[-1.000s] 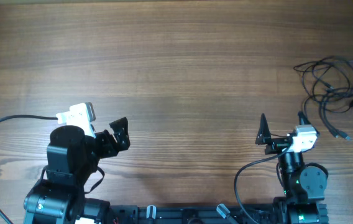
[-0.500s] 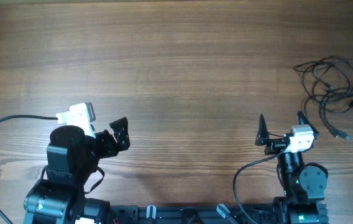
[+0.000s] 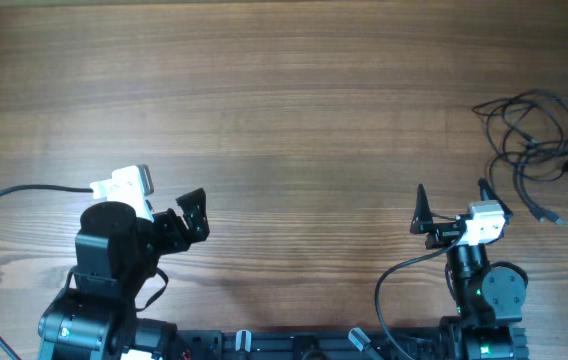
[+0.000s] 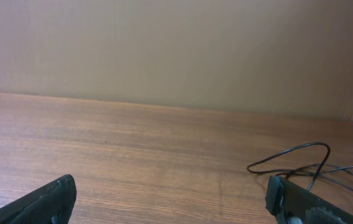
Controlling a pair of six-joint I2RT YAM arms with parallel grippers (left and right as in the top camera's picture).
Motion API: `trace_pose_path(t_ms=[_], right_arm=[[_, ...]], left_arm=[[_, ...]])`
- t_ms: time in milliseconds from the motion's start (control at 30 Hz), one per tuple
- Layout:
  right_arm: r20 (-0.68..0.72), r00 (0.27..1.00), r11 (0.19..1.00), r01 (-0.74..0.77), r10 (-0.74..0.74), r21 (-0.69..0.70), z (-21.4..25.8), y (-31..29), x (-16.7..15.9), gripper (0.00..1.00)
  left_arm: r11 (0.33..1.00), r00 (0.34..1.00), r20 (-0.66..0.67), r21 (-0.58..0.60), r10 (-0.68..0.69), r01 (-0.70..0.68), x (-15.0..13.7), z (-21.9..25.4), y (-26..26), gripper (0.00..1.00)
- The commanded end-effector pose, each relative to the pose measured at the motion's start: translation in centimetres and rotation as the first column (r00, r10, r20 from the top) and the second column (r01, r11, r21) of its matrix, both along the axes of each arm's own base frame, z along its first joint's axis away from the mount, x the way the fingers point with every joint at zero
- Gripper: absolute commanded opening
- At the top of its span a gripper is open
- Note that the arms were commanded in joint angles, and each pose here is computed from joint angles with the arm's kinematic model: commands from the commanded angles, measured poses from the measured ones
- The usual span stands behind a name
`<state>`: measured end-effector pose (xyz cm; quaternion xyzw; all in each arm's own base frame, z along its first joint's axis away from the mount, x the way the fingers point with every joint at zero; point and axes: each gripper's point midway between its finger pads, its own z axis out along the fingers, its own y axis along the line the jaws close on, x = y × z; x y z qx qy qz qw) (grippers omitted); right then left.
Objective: Untangle cables
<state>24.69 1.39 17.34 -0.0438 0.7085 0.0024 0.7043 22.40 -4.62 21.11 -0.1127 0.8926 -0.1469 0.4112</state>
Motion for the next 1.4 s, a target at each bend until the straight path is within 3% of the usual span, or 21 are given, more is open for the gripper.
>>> trace_pose_path(t_ms=[0,200,400,667,733,1000,1133,1233,1367], right_arm=[[0.011,1.0,1.0,-0.014,0.015,-0.017,0.2,0.2,-0.1,1.0],[0.011,1.0,1.0,-0.014,0.015,-0.018,0.2,0.2,-0.1,1.0],[0.011,1.0,1.0,-0.014,0.015,-0.017,0.2,0.2,-0.1,1.0],[0.011,1.0,1.0,-0.014,0.015,-0.017,0.2,0.2,-0.1,1.0],[0.011,1.0,1.0,-0.014,0.015,-0.017,0.2,0.2,-0.1,0.99],[0.011,1.0,1.0,-0.014,0.015,-0.017,0.2,0.2,-0.1,1.0],[0.011,1.0,1.0,-0.014,0.015,-0.017,0.2,0.2,-0.1,1.0],[0.011,1.0,1.0,-0.014,0.015,-0.018,0.2,0.2,-0.1,1.0],[0.011,1.0,1.0,-0.014,0.015,-0.017,0.2,0.2,-0.1,1.0]], left_arm=[[1.0,1.0,-0.002,0.001,-0.004,0.004,-0.1,-0.3,0.0,1.0],[1.0,1.0,0.007,0.0,0.027,-0.027,-0.6,-1.2,0.8,1.0],[0.998,0.979,0.202,-0.063,0.027,-0.014,0.4,-4.6,0.7,1.0],[0.995,0.875,0.481,-0.096,0.056,-0.011,1.1,-4.6,1.3,1.0],[0.997,0.818,0.57,-0.059,0.076,-0.052,1.5,-3.2,2.4,1.0],[0.987,0.714,0.7,0.106,0.015,-0.124,2.2,-1.6,3.6,1.0],[0.974,0.736,0.676,0.19,-0.037,-0.126,2.2,-2.5,3.7,1.0],[0.973,0.813,0.58,0.208,-0.043,-0.097,2.2,-5.5,3.6,1.0],[0.973,0.811,0.584,0.208,-0.044,-0.097,2.2,-5.4,3.6,1.0]])
